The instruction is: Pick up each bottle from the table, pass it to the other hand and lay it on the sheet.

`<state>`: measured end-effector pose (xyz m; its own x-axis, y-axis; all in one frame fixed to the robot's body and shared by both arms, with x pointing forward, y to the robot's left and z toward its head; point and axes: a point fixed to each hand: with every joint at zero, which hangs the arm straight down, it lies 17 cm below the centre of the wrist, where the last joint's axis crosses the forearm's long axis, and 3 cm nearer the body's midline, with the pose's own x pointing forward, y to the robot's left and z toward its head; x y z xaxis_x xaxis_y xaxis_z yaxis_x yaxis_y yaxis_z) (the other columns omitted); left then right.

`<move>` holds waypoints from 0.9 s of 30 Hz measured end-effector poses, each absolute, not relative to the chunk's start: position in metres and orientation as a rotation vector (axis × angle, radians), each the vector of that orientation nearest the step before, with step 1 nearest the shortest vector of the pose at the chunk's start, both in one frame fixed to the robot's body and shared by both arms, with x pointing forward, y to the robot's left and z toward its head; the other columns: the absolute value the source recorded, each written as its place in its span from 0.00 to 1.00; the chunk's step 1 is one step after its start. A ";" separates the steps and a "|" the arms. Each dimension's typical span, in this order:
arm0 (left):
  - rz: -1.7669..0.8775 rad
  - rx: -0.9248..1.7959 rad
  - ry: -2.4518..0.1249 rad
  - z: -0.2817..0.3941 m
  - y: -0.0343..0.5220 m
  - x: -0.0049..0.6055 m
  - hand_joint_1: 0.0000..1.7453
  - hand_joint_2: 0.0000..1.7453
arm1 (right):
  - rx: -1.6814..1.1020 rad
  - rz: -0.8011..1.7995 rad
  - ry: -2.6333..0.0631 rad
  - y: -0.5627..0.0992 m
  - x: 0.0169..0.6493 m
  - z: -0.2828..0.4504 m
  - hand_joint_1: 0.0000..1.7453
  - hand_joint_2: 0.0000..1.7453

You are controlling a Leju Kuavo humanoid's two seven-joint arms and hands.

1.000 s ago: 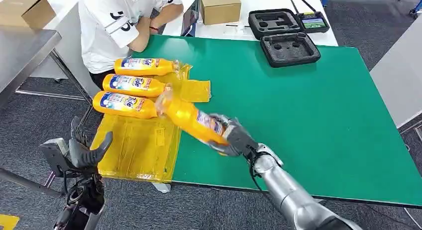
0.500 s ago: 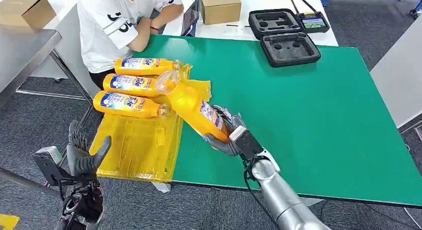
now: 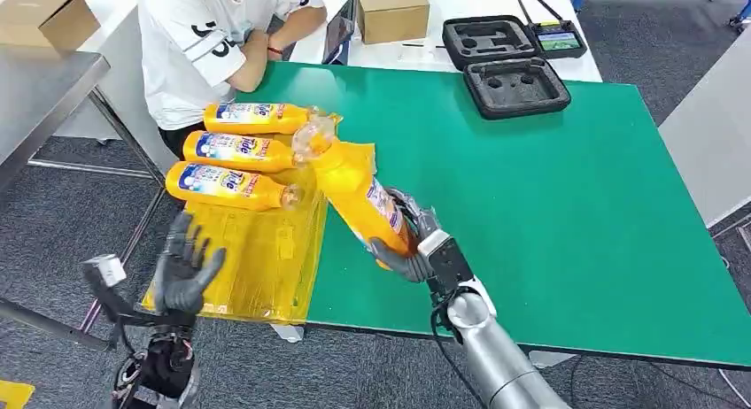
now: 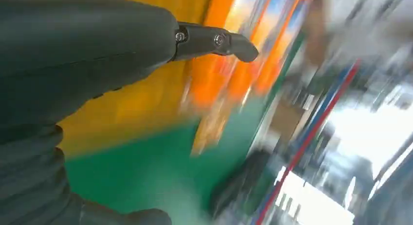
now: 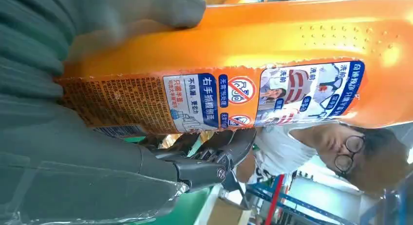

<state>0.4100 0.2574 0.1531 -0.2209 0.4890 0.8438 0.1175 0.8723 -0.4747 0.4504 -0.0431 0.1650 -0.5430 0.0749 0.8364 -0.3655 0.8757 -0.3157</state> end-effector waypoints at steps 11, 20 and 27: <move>0.128 -0.825 -1.691 0.179 0.142 0.400 0.00 1.00 | 0.370 0.605 -2.007 0.023 0.396 0.140 1.00 1.00; 0.062 -0.877 -1.675 0.182 0.122 0.400 0.00 1.00 | 0.392 0.621 -1.972 0.031 0.388 0.127 1.00 1.00; 0.045 -0.876 -1.717 0.195 0.124 0.409 0.00 1.00 | 0.404 0.654 -1.939 0.036 0.383 0.115 1.00 1.00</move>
<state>0.4089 0.1237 0.1951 -0.0710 0.5678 0.8201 0.5243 0.7207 -0.4536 0.3827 0.0358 0.1150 -0.4369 0.0044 0.8995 -0.5413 0.7974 -0.2668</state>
